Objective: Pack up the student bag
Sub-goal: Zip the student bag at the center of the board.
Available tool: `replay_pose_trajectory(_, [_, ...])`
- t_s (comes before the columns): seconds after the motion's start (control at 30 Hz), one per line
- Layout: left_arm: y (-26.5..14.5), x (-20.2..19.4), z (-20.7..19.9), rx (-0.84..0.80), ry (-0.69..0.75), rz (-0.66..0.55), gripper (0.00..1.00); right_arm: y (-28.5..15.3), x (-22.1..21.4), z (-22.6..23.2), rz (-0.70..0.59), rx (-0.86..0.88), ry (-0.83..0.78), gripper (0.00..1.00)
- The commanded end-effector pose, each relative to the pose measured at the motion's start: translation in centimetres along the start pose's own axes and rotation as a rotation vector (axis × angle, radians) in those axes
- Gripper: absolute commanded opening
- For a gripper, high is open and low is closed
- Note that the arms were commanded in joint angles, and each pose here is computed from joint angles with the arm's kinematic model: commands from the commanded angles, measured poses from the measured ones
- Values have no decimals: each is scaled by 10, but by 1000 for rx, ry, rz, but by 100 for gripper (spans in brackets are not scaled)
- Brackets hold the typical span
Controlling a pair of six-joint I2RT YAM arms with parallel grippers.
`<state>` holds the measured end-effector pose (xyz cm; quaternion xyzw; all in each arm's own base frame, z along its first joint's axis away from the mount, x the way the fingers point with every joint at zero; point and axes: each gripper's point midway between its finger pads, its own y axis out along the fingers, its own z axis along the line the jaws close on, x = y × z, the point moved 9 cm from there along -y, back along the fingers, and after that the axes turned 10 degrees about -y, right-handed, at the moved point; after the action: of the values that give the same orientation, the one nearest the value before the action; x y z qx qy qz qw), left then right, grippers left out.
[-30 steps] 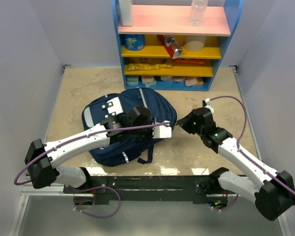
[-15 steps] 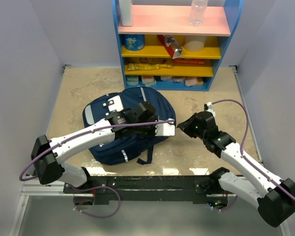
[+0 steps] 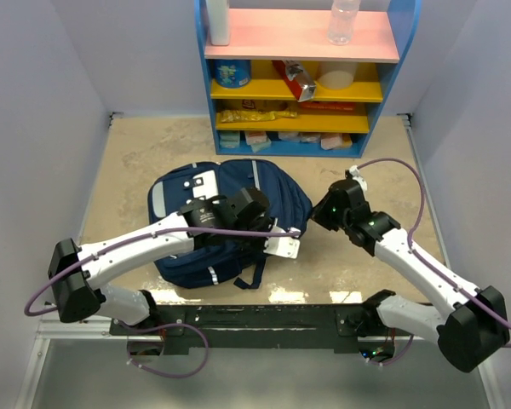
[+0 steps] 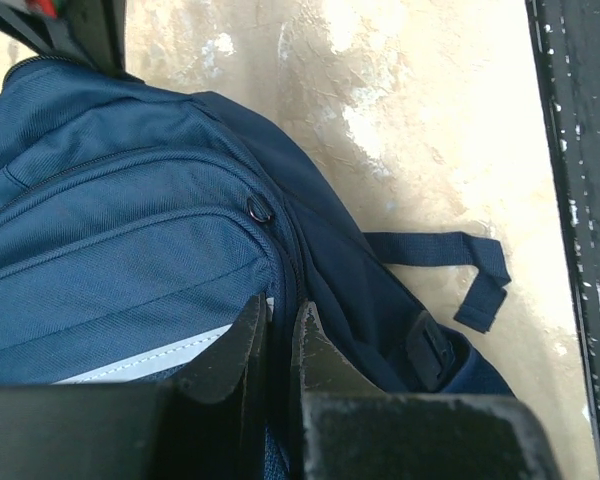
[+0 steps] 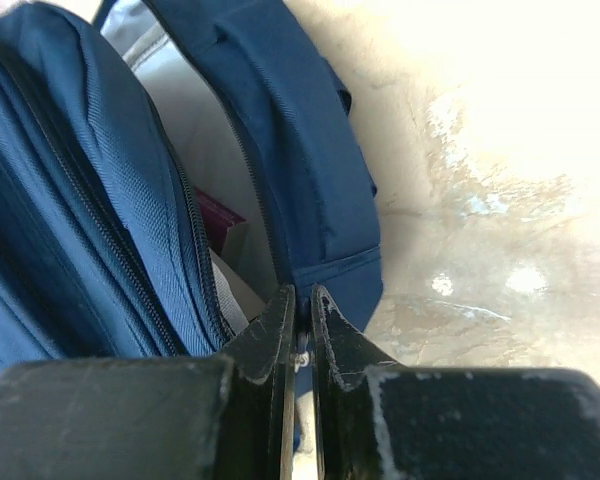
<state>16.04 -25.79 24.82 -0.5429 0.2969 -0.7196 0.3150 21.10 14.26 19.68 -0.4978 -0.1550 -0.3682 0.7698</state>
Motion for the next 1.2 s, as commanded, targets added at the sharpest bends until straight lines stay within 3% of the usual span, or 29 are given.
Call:
replay_pose_trajectory(0.0, [-8, -28, -33, -126, 7, 104, 0, -26, 51, -3, -256, -67, 21, 0])
replay_pose_trajectory(0.2, [-7, -38, -44, -211, 56, 115, 0, -32, 47, -19, -257, -115, 14, 0])
replay_pose_trajectory(0.47, [-11, -50, -58, -309, 120, 202, 0, -29, 89, -21, -325, -163, 3, 0])
replay_pose_trajectory(0.83, [-20, -59, -58, -247, 152, 296, 0, -6, 104, -16, -285, -88, 18, 0])
replay_pose_trajectory(0.87, [-20, -52, -52, -185, 127, 278, 5, -8, 99, -13, -265, -49, 25, 0])
replay_pose_trajectory(0.9, [-22, -48, -44, -111, 117, 286, 33, -11, 96, -14, -262, -30, 34, 0])
replay_pose_trajectory(0.97, [-28, -28, -26, 45, 90, 194, 47, -18, 75, -20, -229, 23, 59, 0])
replay_pose_trajectory(1.0, [-33, -21, -18, 120, 85, 161, 59, -19, 67, -23, -216, 38, 70, 0])
replay_pose_trajectory(1.07, [-52, 10, -2, 274, 66, -26, 77, -23, 49, -32, -185, 53, 89, 0])
replay_pose_trajectory(1.1, [-58, 20, -1, 281, 62, -92, 100, -25, 43, -34, -168, 58, 90, 0])
replay_pose_trajectory(1.17, [-70, 42, 0, 265, 60, -194, 100, -31, 36, -38, -159, 65, 96, 0])
